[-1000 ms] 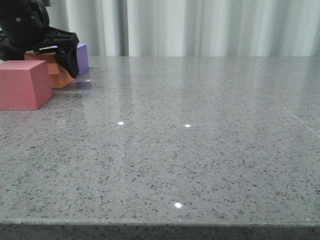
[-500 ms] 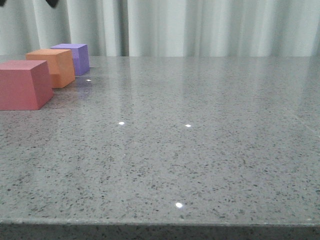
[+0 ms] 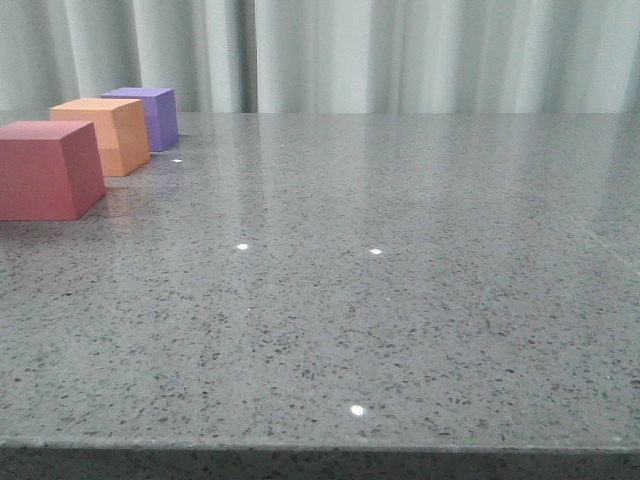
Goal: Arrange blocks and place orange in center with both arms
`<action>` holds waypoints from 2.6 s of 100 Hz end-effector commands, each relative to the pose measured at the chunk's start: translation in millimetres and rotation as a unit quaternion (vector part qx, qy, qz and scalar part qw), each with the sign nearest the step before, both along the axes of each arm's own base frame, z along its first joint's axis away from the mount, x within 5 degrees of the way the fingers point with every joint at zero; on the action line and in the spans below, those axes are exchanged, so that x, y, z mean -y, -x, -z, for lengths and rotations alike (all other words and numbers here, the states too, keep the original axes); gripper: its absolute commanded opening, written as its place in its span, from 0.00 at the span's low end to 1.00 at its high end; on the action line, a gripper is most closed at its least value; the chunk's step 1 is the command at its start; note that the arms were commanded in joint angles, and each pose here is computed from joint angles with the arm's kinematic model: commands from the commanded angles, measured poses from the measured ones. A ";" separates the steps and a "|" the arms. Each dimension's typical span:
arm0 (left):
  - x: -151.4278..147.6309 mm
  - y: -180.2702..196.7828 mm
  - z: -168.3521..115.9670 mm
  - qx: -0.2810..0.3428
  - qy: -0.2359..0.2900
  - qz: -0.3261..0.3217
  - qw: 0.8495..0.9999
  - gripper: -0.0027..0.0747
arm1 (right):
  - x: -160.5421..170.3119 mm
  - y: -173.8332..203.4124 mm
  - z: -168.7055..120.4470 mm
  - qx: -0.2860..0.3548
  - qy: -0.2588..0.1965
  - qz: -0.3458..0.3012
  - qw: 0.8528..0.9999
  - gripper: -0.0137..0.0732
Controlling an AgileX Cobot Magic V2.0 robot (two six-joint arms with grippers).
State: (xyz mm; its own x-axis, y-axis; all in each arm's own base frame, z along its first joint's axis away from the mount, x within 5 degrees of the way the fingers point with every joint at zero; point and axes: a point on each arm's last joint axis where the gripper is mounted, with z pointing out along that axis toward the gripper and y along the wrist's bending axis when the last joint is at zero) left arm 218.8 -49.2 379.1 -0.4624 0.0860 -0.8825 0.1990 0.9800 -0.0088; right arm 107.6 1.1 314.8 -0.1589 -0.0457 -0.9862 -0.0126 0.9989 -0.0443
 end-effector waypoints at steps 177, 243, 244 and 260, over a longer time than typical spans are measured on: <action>-30.9 142.1 48.2 0.207 0.077 0.006 0.975 0.01 | -0.2 0.0 -15.8 0.049 0.006 -0.003 0.999 0.08; -43.5 162.1 123.7 0.296 0.063 -0.053 0.952 0.01 | -0.2 0.0 -15.8 0.049 0.006 -0.003 0.999 0.08; -43.6 163.1 124.7 0.298 0.063 -0.053 0.951 0.01 | -0.2 0.0 -15.8 0.049 0.006 -0.003 0.999 0.08; -44.0 167.6 153.5 0.296 0.073 -0.055 0.951 0.01 | -0.2 0.0 -15.8 0.049 0.006 -0.003 0.999 0.08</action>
State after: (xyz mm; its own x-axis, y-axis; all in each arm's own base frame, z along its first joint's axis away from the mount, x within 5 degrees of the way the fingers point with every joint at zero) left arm 54.5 -5.5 221.1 0.0170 -0.0369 -0.9992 0.1031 0.9941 -0.0349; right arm 107.6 1.1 314.8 -0.1589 -0.0457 -0.9862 -0.0126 0.9989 -0.0443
